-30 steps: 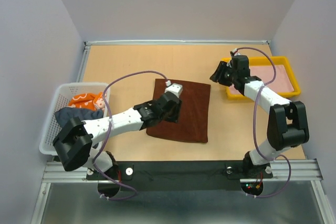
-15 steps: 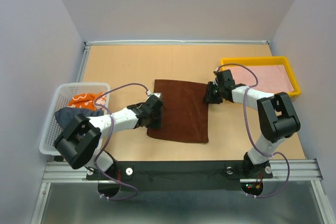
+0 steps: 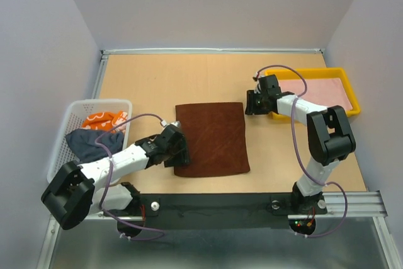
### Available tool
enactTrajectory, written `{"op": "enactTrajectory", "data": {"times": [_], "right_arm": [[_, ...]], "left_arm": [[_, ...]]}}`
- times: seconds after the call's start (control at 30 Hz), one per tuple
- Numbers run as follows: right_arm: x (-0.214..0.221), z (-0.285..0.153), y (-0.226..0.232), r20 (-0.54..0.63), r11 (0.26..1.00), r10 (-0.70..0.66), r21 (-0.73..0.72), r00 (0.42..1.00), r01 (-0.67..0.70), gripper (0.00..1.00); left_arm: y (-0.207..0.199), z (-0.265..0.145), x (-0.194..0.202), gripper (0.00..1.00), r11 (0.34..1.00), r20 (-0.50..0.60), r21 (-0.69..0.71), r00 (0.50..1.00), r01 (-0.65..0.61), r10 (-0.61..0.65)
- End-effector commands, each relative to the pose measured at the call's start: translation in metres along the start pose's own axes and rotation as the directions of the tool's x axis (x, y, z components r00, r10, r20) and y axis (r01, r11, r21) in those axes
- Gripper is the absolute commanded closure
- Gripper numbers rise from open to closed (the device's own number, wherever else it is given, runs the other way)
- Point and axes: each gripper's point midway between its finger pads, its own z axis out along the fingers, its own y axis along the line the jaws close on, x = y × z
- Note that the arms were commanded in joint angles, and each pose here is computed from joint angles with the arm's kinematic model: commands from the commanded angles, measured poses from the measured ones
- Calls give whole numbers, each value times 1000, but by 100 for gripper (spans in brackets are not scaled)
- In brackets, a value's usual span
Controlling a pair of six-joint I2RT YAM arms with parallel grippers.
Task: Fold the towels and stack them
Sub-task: Fold the towel
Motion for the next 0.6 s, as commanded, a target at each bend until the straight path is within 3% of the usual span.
{"op": "enactTrajectory", "data": {"times": [0.0,0.03,0.17,0.27,0.33,0.57], "right_arm": [[-68,-34,17,159,977,-201,-47,967,210,46],[-74,-37,21,173,960,-259,-62,950,273,40],[-94,-33,37,198,915,-356,-123,913,383,38],[-98,-19,43,172,878,-416,-180,893,443,39],[-88,-5,38,122,867,-439,-205,890,455,39],[-76,21,35,67,802,-527,-290,847,522,41]], "left_arm": [[-13,-26,-49,34,998,147,-50,988,-33,40],[-16,-31,-63,30,997,182,-60,982,-45,55],[-29,-50,-133,15,984,338,-131,927,-124,162],[-26,-49,-173,8,962,378,-183,888,-204,261],[-15,-45,-192,7,939,379,-239,867,-246,324],[-21,-35,-239,6,875,380,-235,789,-423,483]]}}
